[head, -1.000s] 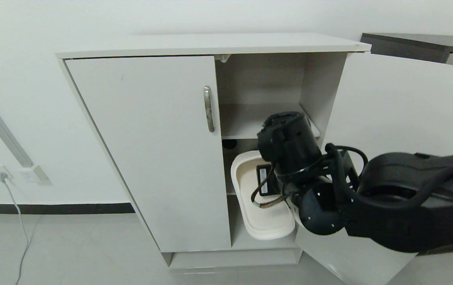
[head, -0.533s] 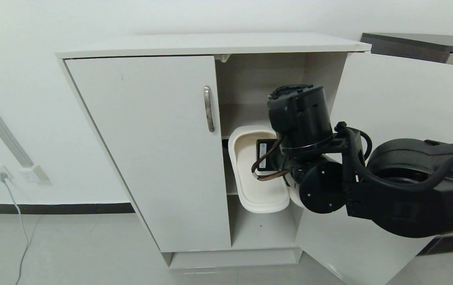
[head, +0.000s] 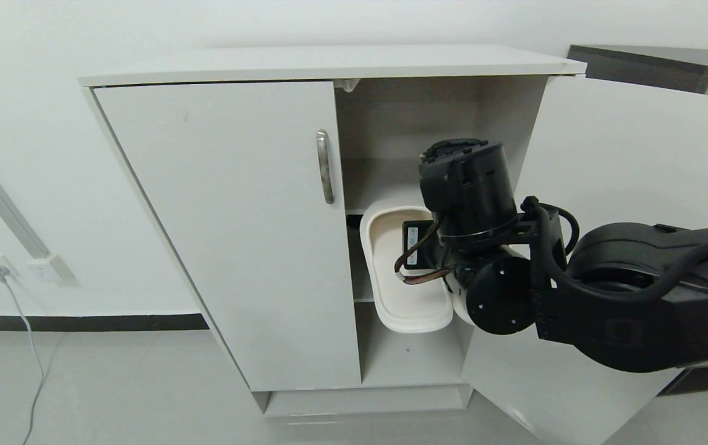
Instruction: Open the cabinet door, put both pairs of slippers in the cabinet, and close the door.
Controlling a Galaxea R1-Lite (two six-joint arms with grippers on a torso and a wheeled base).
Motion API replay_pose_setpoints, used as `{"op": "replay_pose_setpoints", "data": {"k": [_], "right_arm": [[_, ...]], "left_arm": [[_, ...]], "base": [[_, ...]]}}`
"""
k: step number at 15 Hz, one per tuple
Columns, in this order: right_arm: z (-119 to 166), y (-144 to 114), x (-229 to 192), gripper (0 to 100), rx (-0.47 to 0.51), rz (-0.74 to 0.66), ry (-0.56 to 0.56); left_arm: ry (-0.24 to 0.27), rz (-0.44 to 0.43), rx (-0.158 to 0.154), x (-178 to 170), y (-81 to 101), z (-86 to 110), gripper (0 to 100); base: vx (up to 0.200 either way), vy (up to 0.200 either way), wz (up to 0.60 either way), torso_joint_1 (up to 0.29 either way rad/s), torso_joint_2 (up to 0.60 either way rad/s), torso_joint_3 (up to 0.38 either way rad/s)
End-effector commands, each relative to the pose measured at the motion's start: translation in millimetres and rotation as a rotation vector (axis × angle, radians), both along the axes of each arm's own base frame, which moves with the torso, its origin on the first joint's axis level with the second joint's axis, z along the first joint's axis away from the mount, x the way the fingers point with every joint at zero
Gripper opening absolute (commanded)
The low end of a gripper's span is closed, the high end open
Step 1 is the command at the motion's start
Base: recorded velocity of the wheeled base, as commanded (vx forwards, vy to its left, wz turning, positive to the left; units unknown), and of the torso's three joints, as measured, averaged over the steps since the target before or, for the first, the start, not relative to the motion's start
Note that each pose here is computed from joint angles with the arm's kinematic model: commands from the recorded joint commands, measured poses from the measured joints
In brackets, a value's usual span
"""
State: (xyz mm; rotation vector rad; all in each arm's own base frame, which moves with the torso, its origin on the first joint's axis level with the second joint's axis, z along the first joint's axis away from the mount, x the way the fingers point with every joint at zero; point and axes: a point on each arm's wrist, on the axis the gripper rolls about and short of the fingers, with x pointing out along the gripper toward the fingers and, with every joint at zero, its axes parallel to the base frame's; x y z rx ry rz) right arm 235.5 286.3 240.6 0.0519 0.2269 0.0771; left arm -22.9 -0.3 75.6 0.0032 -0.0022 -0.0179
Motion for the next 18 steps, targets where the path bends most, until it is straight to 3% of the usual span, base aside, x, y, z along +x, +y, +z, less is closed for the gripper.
{"op": "replay_pose_setpoints", "data": {"k": [1,8,12,18], "right_arm": [[-0.7,0.5,0.4,0,-0.005,0.001,0.0],[3.7,2.3,1.8,0,0.022,0.016,-0.103],[-9.7,-0.4,5.5,0,0.006,0.013,-0.161],[-9.3,-3.7,9.5,0,0.005,0.001,-0.162]], "left_arm": [[0.001,-0.001,0.0,0.1,0.0,0.0,0],[0.001,0.001,-0.002,0.1,0.0,0.0,0],[0.001,0.001,-0.002,0.1,0.0,0.0,0],[0.001,0.001,-0.002,0.1,0.0,0.0,0]], "base": [[0.0,0.0,0.0,0.002,0.0,-0.159],[0.0,0.0,0.0,0.001,0.0,-0.013],[0.2,0.0,0.0,-0.005,0.0,-0.001],[0.167,0.0,0.0,0.003,0.0,0.002]]}}
